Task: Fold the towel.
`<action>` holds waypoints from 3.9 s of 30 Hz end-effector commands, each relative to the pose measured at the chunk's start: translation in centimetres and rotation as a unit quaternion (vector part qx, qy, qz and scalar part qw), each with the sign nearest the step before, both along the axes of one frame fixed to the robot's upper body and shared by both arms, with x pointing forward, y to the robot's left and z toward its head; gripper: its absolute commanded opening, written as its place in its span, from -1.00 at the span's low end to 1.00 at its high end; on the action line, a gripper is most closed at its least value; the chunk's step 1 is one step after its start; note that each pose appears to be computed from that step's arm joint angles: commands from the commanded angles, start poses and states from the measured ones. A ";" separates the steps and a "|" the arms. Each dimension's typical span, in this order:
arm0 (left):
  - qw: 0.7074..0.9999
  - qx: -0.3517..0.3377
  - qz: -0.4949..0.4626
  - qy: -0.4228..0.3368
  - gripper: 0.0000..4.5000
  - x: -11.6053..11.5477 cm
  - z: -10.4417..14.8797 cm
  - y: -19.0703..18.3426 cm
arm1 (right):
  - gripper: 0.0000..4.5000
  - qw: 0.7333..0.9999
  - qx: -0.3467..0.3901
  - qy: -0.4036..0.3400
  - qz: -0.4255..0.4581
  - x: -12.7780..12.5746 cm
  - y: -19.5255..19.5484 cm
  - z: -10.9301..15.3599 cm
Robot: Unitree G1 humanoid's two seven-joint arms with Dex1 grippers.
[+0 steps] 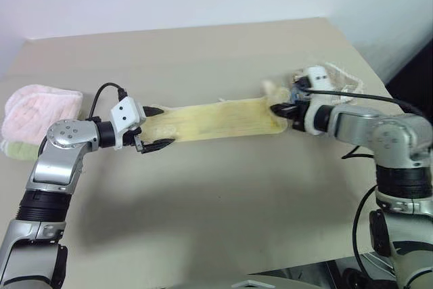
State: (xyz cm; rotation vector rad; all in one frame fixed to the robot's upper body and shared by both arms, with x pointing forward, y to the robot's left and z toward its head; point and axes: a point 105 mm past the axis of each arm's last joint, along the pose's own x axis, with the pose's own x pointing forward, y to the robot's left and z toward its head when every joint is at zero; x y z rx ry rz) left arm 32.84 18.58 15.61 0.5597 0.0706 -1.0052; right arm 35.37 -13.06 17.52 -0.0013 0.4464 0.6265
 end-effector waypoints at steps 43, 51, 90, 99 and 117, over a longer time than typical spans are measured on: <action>0.990 -0.112 0.083 0.010 1.00 -1.4 1.1 0.3 | -0.98 0.980 -0.036 -0.184 0.067 4.9 2.5 0.8; 0.960 -0.211 0.178 0.045 1.00 -3.0 1.2 0.8 | -0.99 0.982 -0.104 -0.128 0.093 5.4 3.9 -7.3; 0.605 -0.517 0.470 0.382 1.00 -0.5 -6.3 -0.7 | -0.99 0.911 -0.155 -0.279 0.262 -1.3 2.8 0.6; 0.612 -0.538 0.455 0.360 0.58 2.1 -5.0 -0.4 | -1.00 0.928 -0.154 -0.225 0.253 -3.6 1.3 -1.7; 0.701 -0.565 0.394 0.187 -0.99 2.0 3.9 5.1 | -1.00 0.935 -0.182 -0.222 0.210 -2.8 -1.0 -1.8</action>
